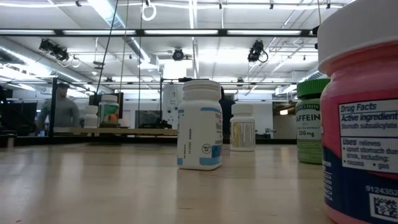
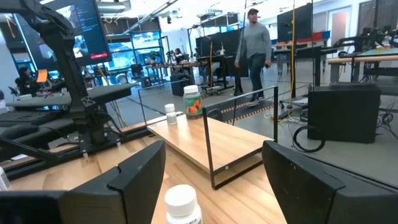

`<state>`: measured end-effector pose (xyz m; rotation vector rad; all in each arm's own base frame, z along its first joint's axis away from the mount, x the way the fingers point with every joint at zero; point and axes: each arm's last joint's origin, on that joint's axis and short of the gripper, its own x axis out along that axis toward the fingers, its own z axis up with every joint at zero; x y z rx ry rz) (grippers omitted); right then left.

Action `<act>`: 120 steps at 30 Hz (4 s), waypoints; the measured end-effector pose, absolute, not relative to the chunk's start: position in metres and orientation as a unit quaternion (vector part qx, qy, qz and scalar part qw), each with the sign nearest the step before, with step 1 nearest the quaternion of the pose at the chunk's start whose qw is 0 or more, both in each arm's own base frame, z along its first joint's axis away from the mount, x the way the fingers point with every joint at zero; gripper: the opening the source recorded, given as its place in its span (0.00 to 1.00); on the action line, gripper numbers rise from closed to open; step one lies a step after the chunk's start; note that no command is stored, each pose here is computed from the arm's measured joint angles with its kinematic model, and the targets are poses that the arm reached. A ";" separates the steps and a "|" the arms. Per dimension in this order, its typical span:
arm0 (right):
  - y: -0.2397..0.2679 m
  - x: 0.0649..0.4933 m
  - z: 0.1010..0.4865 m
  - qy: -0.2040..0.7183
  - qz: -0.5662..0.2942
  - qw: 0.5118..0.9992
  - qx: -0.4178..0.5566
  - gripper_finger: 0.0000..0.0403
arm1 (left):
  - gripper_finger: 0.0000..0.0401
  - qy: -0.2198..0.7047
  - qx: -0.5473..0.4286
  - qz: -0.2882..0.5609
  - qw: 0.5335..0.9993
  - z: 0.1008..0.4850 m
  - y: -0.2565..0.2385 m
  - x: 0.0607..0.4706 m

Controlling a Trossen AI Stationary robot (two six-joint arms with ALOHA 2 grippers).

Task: Pick and place medicine bottles onto shelf by color
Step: Put the white pill bottle on the shelf

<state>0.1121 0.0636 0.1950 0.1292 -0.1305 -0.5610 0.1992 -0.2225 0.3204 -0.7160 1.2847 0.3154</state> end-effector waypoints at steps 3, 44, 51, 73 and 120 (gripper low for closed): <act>0.064 0.112 0.196 -0.066 -0.276 0.956 0.067 0.68 | 0.48 0.563 -0.323 0.167 0.743 0.317 -0.225 0.195; 0.064 0.112 0.195 -0.064 -0.274 0.958 0.062 0.68 | 0.98 0.653 -0.230 0.226 0.686 0.282 -0.228 0.201; 0.065 0.113 0.195 -0.066 -0.260 0.961 0.059 0.68 | 0.98 0.655 -0.239 0.229 0.679 0.279 -0.227 0.208; 0.068 0.111 0.195 -0.064 -0.251 0.964 0.061 0.68 | 0.96 0.677 -0.245 0.202 0.664 0.243 -0.229 0.207; 0.068 0.111 0.189 -0.045 -0.263 0.963 0.038 0.68 | 0.59 0.670 -0.100 0.129 0.724 0.321 0.038 0.264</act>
